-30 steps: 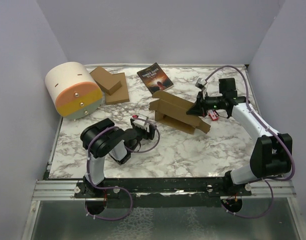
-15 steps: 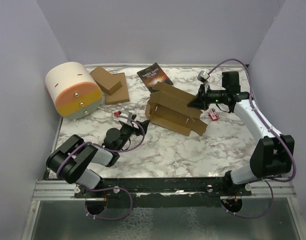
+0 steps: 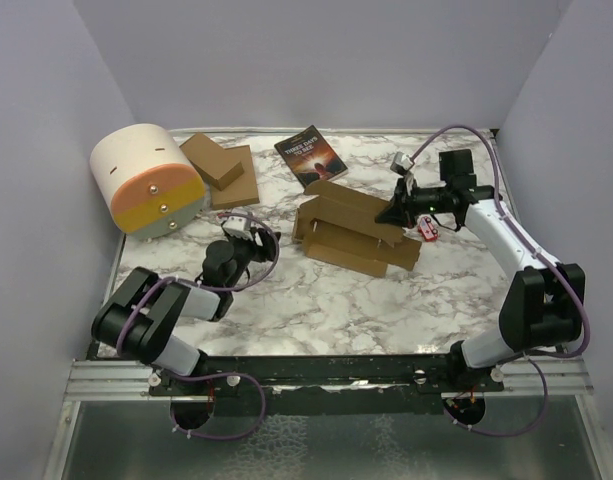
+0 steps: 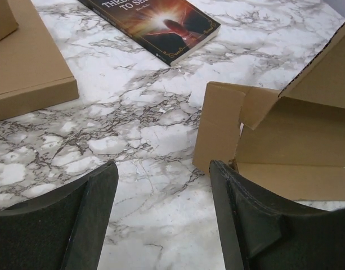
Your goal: Fold the paper box
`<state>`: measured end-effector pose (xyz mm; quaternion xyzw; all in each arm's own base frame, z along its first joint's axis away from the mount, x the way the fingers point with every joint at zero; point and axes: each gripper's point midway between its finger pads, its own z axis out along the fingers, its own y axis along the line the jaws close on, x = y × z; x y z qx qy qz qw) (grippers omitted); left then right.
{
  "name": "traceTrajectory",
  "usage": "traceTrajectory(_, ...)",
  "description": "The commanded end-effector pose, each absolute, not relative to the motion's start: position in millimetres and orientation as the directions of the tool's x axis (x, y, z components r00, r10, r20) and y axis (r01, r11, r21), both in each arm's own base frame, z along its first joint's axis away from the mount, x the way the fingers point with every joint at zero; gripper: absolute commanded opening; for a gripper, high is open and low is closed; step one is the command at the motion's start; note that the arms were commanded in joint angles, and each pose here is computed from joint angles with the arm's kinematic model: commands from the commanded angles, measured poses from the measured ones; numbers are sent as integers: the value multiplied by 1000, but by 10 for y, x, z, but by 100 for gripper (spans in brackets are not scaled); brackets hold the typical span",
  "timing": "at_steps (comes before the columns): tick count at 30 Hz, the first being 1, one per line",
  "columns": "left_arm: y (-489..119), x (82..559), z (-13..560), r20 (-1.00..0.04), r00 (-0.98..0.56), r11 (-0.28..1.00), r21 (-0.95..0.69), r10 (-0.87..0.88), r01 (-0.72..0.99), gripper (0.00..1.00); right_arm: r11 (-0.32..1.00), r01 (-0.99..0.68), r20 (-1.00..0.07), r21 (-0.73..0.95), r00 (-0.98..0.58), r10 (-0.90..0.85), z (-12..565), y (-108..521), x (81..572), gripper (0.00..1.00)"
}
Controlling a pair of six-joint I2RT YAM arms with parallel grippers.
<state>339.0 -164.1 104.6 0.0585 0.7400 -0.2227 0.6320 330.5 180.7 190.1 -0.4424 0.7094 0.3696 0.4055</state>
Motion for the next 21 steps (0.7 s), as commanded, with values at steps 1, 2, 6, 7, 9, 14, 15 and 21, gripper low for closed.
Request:
traceTrajectory(1,-1812,3523,1168,-983,-102,834,-186,-156,519,70,298,-934,-882,196,-301,-363,1707,1829,3181,1)
traceTrajectory(2,-1880,3543,1185,-984,-89,806,-175,-152,565,71,296,-935,-881,197,-301,-364,1703,1833,3175,1)
traceTrajectory(6,-2058,3640,1144,-977,-114,699,-211,-182,683,71,288,-939,-885,187,-288,-366,1721,1837,3152,1)
traceTrajectory(7,-2050,3641,1137,-971,-125,684,-232,-204,691,71,286,-941,-886,183,-284,-367,1724,1835,3140,1)
traceTrajectory(9,-1994,3622,1109,-959,-141,669,-274,-247,691,71,281,-945,-893,166,-265,-363,1752,1837,3117,1)
traceTrajectory(14,-1737,3633,1064,-906,-212,659,-413,-365,629,70,271,-955,-914,119,-212,-345,1891,1854,3110,1)
traceTrajectory(15,-1693,3641,1062,-893,-232,655,-443,-386,613,70,272,-956,-918,106,-199,-344,1922,1854,3124,1)
traceTrajectory(21,-1642,3634,1103,-845,-349,637,-535,-406,555,70,306,-952,-928,7,-120,-352,2112,1816,3208,1)
